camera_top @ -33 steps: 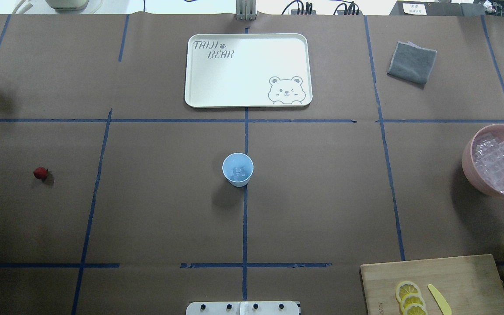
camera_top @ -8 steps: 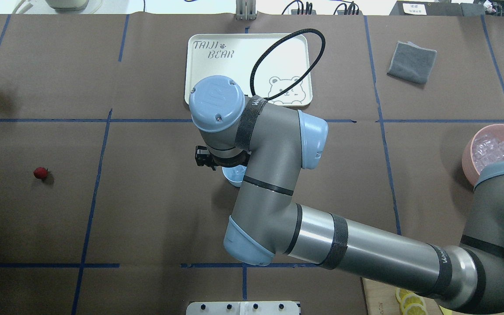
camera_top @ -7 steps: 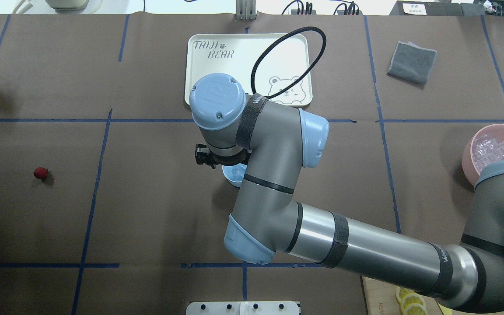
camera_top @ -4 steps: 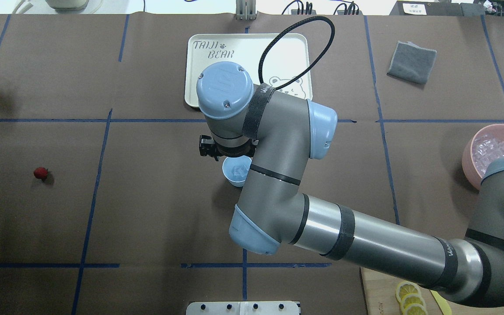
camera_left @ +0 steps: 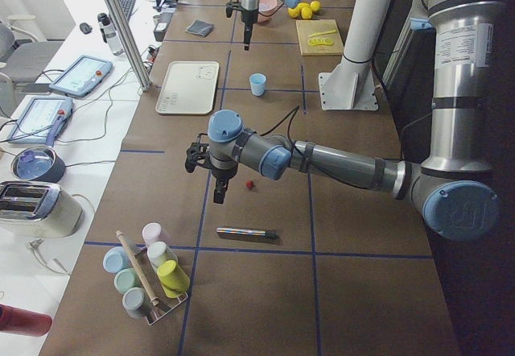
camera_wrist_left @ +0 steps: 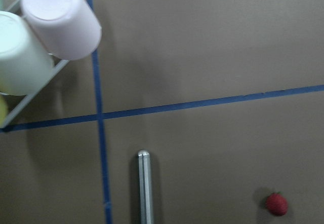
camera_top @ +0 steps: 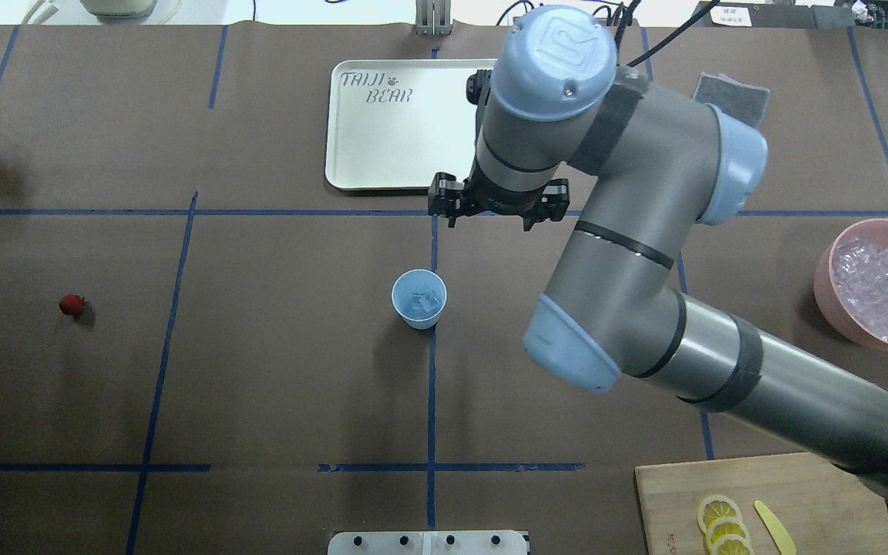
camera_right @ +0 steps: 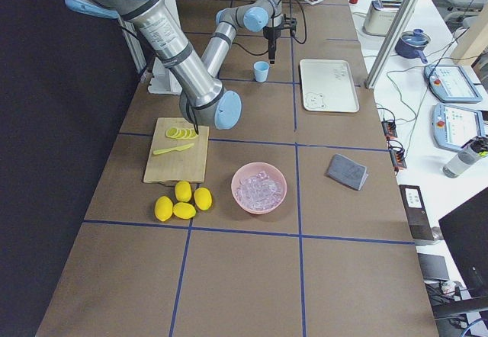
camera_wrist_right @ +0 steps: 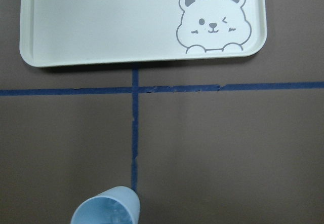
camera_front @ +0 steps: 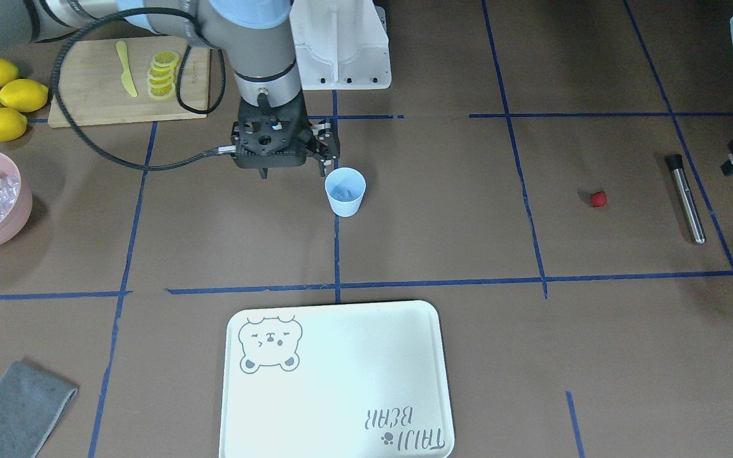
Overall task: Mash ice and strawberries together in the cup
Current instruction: 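Raise the right gripper from the cup while the left gripper reaches the strawberry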
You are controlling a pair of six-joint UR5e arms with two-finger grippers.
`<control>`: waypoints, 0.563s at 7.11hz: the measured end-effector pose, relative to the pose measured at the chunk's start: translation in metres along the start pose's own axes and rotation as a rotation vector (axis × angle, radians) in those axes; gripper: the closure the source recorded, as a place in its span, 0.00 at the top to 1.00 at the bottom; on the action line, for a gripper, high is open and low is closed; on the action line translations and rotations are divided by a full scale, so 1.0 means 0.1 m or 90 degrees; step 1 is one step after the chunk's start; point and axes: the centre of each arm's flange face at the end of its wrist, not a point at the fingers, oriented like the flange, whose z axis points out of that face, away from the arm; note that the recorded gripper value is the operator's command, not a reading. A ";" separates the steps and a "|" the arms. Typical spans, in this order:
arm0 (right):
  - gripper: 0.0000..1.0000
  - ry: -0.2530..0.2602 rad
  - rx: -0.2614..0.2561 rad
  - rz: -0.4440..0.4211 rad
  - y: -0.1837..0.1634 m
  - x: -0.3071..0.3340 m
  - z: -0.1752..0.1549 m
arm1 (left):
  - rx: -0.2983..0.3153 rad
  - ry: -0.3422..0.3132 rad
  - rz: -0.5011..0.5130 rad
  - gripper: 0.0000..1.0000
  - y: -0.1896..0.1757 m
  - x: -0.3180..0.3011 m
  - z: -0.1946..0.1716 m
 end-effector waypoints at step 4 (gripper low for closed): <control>0.99 0.024 0.009 -0.102 -0.51 1.82 -0.41 | 0.063 -0.037 -0.078 0.98 0.44 0.77 0.86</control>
